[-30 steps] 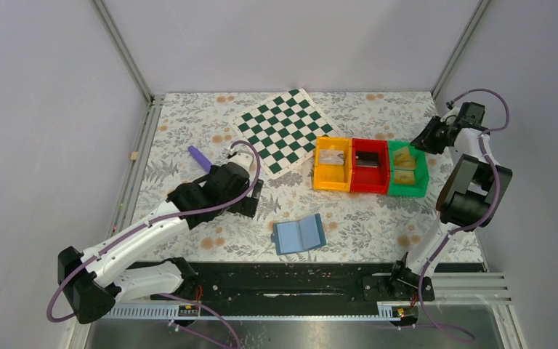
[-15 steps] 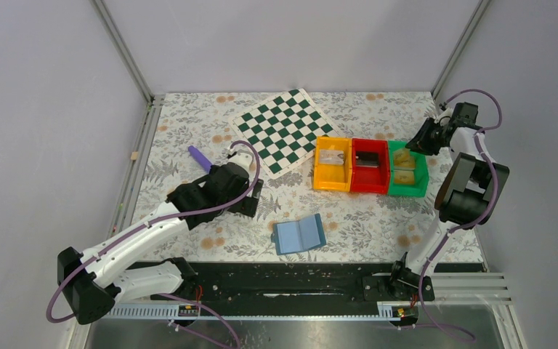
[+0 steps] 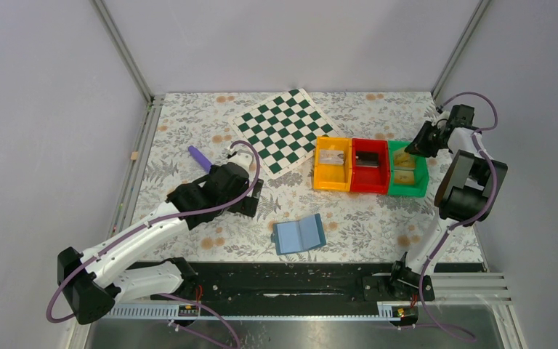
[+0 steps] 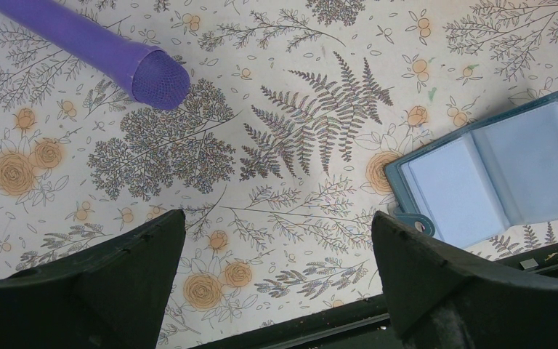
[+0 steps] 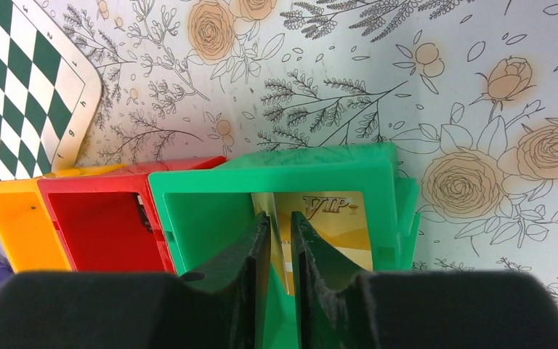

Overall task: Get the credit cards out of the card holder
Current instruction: Place the credit card in the storage box.

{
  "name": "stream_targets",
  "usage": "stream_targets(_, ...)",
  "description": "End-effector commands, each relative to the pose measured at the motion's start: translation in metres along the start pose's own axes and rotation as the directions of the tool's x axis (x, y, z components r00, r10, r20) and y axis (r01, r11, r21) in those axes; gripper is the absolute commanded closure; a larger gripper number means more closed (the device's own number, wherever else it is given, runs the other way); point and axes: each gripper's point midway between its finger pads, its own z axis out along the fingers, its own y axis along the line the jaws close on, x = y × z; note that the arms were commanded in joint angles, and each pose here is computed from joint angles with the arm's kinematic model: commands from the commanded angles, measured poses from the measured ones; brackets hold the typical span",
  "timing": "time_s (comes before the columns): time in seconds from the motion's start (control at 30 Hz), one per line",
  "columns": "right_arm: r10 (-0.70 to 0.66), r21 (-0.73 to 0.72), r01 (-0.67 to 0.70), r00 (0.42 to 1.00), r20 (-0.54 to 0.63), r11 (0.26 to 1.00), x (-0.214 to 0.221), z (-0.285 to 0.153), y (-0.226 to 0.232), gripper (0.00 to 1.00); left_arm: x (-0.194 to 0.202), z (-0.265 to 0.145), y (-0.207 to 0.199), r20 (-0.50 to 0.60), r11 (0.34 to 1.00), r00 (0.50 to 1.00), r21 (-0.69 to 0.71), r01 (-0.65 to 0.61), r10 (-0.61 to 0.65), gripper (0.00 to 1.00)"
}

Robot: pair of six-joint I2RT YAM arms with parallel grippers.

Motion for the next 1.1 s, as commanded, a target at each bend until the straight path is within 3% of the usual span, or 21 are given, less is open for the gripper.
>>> stream_targets(0.0,-0.03,-0.01,0.03,1.0,0.001,0.999,-0.004,-0.004,0.007,0.79,-0.01,-0.002,-0.001,0.046,1.0,0.999,0.014,0.014,-0.014,0.01)
stream_targets(0.17,-0.044,-0.021,0.045,0.999,0.013,0.999,-0.006,-0.01,0.012,1.0,-0.009,-0.002,-0.001,0.044,1.0,0.999,0.014,0.01,-0.01,0.01)
stream_targets(0.57,-0.075,-0.053,0.078,0.995,0.058,0.996,-0.023,-0.038,0.018,1.0,-0.01,0.001,-0.003,0.038,1.0,0.999,0.017,0.0,-0.001,0.01)
stream_targets(1.07,-0.078,-0.034,0.08,0.996,0.051,0.996,-0.033,-0.033,0.0,0.96,-0.008,0.006,-0.005,0.017,1.0,1.0,0.014,-0.008,0.008,0.01)
